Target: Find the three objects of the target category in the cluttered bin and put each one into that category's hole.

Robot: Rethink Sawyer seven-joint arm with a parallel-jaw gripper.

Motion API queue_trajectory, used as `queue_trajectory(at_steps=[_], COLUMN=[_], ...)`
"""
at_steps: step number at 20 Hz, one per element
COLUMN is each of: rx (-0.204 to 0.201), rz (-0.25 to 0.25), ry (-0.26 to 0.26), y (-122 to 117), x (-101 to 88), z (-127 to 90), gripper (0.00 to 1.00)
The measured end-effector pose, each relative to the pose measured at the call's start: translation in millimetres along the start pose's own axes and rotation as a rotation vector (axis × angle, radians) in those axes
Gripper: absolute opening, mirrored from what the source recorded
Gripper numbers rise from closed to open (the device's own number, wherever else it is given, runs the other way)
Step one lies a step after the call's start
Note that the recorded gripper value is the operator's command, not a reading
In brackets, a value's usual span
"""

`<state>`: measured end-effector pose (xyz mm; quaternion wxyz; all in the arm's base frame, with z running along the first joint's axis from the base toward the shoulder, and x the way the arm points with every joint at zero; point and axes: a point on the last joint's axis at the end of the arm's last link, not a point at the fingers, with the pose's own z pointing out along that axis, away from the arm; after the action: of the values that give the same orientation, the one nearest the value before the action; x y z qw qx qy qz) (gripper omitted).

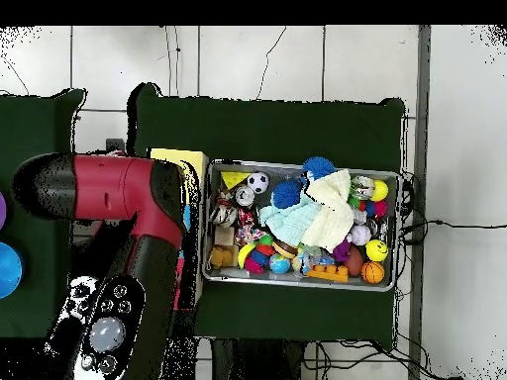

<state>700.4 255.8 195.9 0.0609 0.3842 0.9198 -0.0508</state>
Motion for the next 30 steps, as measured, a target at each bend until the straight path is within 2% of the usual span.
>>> queue_trajectory(at_steps=[2,9,14,21,24,30], rx=[-0.005,-0.023,-0.023,-0.021,-0.02,-0.011], rz=[0.011,0.078,0.109,0.122,0.119,0.098], ry=[-0.001,-0.016,-0.021,-0.014,-0.006,0.024], y=[-1,-15,-28,-33,-32,-24], x=[-10.2,-66.8,-90.1,-99.8,-97.6,-84.4], z=[0,-2,-2,2,7,29], gripper=[0.0,0.0,0.0,0.0,0.0,0.0])
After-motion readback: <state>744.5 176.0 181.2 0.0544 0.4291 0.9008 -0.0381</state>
